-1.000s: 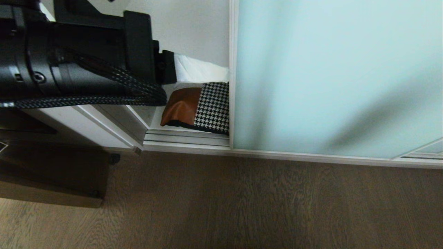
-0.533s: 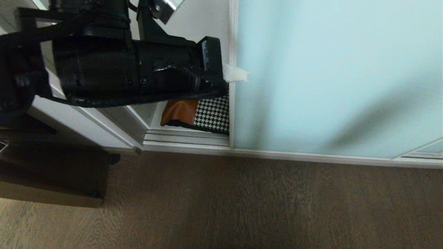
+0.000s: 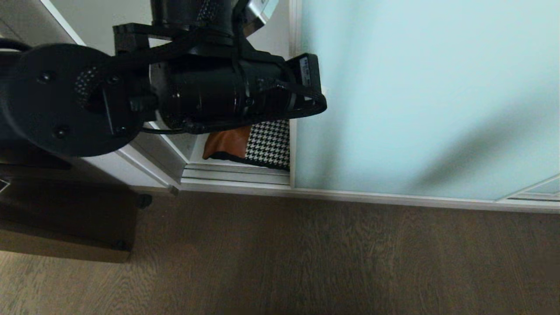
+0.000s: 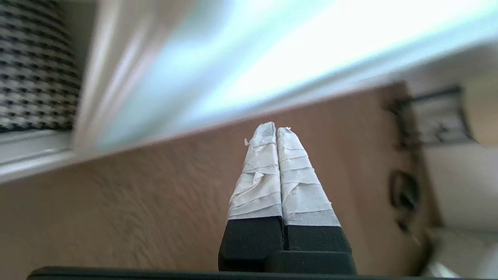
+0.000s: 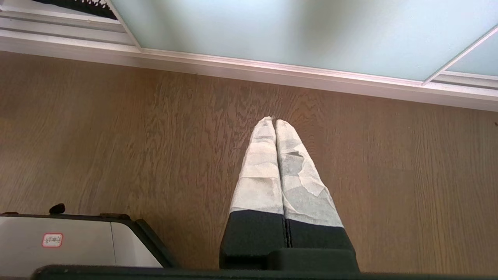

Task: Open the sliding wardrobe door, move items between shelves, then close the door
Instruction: Close the door

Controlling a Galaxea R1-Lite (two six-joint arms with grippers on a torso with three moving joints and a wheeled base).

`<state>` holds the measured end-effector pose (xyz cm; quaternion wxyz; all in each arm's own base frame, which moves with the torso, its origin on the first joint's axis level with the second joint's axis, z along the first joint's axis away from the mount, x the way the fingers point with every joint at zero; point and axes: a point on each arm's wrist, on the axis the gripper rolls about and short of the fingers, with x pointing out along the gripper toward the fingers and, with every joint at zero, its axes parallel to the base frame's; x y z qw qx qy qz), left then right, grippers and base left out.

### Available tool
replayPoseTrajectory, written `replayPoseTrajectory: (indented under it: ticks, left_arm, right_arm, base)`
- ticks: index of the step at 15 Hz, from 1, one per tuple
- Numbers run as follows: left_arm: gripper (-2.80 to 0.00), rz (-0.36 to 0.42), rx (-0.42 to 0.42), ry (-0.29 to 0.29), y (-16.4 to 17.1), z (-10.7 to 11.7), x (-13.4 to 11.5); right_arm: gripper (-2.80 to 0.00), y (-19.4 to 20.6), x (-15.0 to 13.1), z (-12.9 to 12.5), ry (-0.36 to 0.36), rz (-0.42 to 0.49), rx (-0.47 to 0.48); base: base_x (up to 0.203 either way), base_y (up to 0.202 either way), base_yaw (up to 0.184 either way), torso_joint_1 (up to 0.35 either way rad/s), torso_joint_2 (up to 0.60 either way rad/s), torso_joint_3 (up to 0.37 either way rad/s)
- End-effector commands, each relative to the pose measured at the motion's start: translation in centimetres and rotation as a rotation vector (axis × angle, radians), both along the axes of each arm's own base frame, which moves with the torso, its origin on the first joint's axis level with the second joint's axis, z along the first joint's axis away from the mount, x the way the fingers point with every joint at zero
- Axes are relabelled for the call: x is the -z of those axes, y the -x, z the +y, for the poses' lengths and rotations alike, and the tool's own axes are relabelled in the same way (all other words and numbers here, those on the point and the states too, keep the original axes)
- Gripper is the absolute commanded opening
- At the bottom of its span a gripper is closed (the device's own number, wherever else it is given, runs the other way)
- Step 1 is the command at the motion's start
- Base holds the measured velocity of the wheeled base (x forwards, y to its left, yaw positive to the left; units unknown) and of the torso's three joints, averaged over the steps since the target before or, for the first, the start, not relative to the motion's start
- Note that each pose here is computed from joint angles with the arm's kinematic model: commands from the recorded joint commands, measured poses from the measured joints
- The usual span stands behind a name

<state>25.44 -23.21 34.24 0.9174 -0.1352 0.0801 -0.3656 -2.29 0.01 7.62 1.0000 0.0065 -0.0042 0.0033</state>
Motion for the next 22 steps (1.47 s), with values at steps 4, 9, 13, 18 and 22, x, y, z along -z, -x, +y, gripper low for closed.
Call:
replayPoseTrajectory:
  ticks: [4,9,13,18,22]
  left_arm:
    - [-2.8,-0.05,-0.112,-0.016,-0.6,-1.3,0.5]
    - [-2.8,-0.086,-0.191,-0.044,-1.0,-1.5,0.9]
    - [-2.8,-0.127,-0.225,-0.037,-2.2,-2.4,1.6]
    - [-2.8,-0.128,-0.23,-0.04,-3.5,-3.4,2.7]
    - [-2.8,-0.155,-0.249,-0.029,-4.4,-3.8,3.3]
  right_arm:
    - [-2.8,0.0,0.0,0.0,-0.001,-0.001,-0.001]
    - [-2.8,0.0,0.0,0.0,-0.001,-0.001,-0.001]
    - [-2.8,0.0,0.0,0.0,-0.001,-0.001,0.0]
    - [-2.8,0.0,0.0,0.0,-0.001,-0.001,-0.001]
    - [-2.8,0.0,0.0,0.0,-0.001,-0.001,-0.001]
  base:
    - [0.0,0.0,0.0,0.0,0.0,0.0]
    - [0.0,0.0,0.0,0.0,0.0,0.0]
    - [0.0,0.0,0.0,0.0,0.0,0.0]
    - [0.0,0.0,0.0,0.0,0.0,0.0]
    - [0.0,0.0,0.0,0.0,0.0,0.0]
